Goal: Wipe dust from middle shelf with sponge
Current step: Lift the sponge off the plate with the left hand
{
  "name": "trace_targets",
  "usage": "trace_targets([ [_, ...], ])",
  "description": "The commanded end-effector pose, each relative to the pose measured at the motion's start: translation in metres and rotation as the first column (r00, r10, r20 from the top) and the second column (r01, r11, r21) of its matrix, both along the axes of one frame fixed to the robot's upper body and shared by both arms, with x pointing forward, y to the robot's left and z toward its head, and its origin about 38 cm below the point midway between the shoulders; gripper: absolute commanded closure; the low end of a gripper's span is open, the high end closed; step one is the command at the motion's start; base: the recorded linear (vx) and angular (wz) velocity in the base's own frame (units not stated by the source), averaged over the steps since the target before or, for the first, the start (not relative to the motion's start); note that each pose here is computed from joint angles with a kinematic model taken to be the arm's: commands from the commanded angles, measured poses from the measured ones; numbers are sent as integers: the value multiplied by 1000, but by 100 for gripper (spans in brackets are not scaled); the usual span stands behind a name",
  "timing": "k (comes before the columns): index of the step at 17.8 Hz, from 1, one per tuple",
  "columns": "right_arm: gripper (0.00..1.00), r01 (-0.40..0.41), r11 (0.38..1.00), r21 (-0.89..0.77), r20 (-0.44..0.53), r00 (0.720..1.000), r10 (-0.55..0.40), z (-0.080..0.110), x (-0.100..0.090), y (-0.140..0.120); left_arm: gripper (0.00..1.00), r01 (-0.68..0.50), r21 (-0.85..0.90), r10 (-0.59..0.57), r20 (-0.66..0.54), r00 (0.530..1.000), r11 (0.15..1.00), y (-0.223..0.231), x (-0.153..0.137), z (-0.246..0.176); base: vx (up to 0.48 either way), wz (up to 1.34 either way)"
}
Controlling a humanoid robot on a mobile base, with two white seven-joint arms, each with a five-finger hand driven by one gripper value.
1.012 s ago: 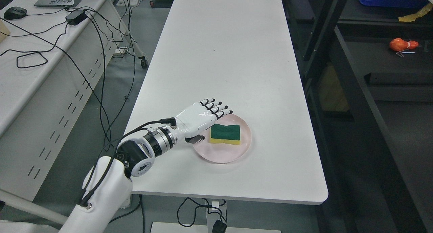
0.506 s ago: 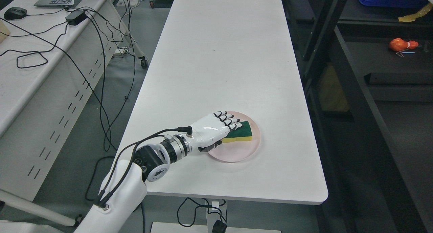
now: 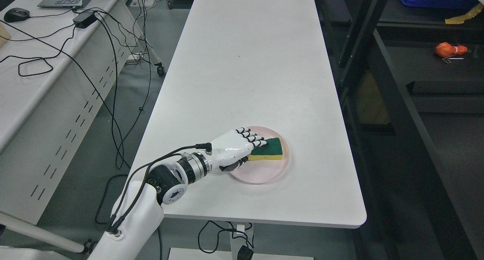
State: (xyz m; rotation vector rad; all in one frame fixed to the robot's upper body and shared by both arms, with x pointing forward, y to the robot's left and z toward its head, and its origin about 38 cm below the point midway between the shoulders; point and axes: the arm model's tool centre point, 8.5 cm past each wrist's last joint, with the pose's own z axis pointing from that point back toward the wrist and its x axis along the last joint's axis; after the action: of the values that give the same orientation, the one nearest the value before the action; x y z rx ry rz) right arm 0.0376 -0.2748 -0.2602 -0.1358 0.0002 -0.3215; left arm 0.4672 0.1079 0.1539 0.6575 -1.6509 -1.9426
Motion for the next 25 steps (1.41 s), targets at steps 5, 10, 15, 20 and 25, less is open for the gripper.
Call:
trace_targets([
  [5, 0, 0, 1000, -20, 17, 1000, 0, 1, 6, -12, 96, -65, -328, 66, -10, 998, 942, 70, 8, 30, 0, 0],
  [10, 0, 0, 1000, -20, 17, 1000, 0, 1, 6, -12, 100, 3, -415, 33, 78, 996, 910, 93, 6, 58, 0, 0],
  [15, 0, 0, 1000, -20, 17, 1000, 0, 1, 6, -12, 100, 160, -419, -59, 245, 968, 894, 78, -19, 111, 0, 0],
  [20, 0, 0, 1000, -20, 17, 1000, 0, 1, 6, -12, 100, 214, -396, -79, 330, 941, 893, 75, -40, 132, 0, 0],
  [25, 0, 0, 1000, -20, 17, 1000, 0, 1, 6, -12, 100, 177, -422, -61, 273, 960, 889, 80, -45, 107, 0, 0],
])
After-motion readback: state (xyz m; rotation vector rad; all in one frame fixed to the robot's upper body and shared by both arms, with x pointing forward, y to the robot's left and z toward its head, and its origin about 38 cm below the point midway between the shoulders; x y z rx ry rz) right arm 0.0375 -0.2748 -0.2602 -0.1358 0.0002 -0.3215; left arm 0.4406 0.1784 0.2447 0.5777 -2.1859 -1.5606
